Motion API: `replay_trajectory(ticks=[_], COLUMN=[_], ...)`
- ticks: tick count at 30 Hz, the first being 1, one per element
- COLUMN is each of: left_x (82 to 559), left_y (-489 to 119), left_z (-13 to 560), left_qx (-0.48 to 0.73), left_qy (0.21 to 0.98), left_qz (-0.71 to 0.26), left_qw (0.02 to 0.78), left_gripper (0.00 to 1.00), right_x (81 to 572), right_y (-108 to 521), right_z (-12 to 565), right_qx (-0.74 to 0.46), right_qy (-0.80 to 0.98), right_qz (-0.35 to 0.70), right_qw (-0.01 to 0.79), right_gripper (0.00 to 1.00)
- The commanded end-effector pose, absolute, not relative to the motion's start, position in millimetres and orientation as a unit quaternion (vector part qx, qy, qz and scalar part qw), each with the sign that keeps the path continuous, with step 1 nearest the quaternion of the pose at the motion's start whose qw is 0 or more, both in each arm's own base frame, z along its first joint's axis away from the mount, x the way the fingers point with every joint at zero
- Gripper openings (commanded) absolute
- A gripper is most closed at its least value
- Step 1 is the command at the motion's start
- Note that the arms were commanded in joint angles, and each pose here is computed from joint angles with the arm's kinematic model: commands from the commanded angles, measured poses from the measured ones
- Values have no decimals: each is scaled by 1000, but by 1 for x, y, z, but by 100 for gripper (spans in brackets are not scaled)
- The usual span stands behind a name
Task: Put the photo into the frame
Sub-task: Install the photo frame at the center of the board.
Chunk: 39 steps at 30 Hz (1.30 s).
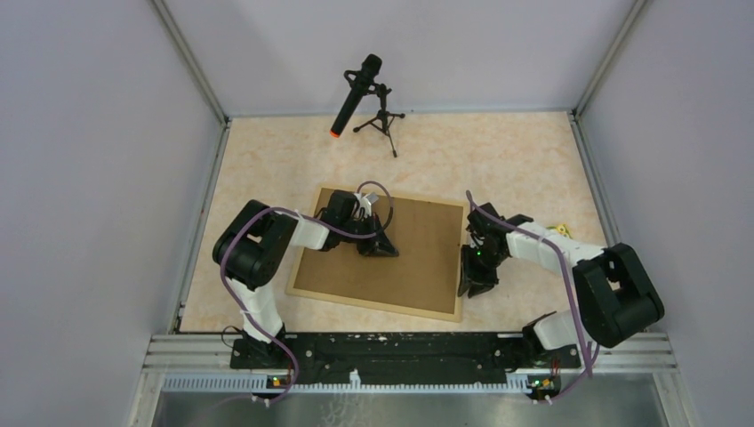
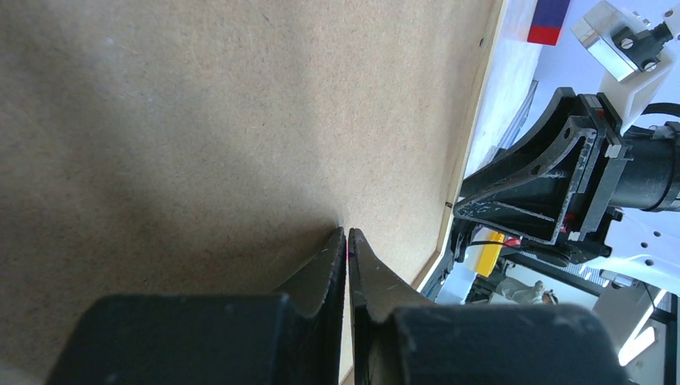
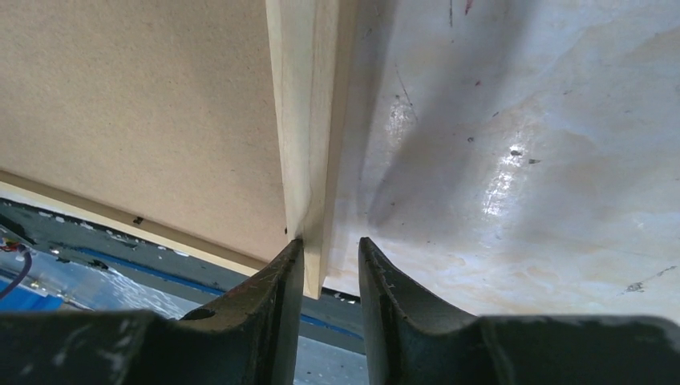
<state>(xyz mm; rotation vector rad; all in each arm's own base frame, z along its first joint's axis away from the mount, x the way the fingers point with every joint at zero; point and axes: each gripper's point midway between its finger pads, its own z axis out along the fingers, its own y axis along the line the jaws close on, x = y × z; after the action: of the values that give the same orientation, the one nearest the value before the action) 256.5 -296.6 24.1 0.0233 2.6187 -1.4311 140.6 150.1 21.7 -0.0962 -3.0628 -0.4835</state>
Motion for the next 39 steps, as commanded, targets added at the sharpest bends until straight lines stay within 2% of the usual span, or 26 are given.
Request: replay_trajectory(ticks=[1,17,30,34,37,39], left_x=[234,232,231,231,231,232], left_y=[-270,-268,-268,-269,-269,-269], left_z=[-23,-23,-23,-23,-22,-20], left_qx=[-25,-26,-25,-26,-23,-20], left_qy=[914,915,914,913,913,913], left_qz=[-404,-402,-403,-405,-405,-405], left_qw=[39,40,39,40,41,44], left_gripper=[11,11,10,10,10,11], right_x=[150,158,180,184,203,224], right_y=[156,145,121,134,161,193], right_z=[19,-6,-27,-44,-45,-23], right_qx=[-34,-64,-67,-58,-46,-32], right_qy=[-987,-992,-998,-997,-999,-997], right_qz=[-157,-106,20,46,14,-59], right_qw=[4,2,0,8,3,-23], right_gripper=[31,26,26,27,31,46])
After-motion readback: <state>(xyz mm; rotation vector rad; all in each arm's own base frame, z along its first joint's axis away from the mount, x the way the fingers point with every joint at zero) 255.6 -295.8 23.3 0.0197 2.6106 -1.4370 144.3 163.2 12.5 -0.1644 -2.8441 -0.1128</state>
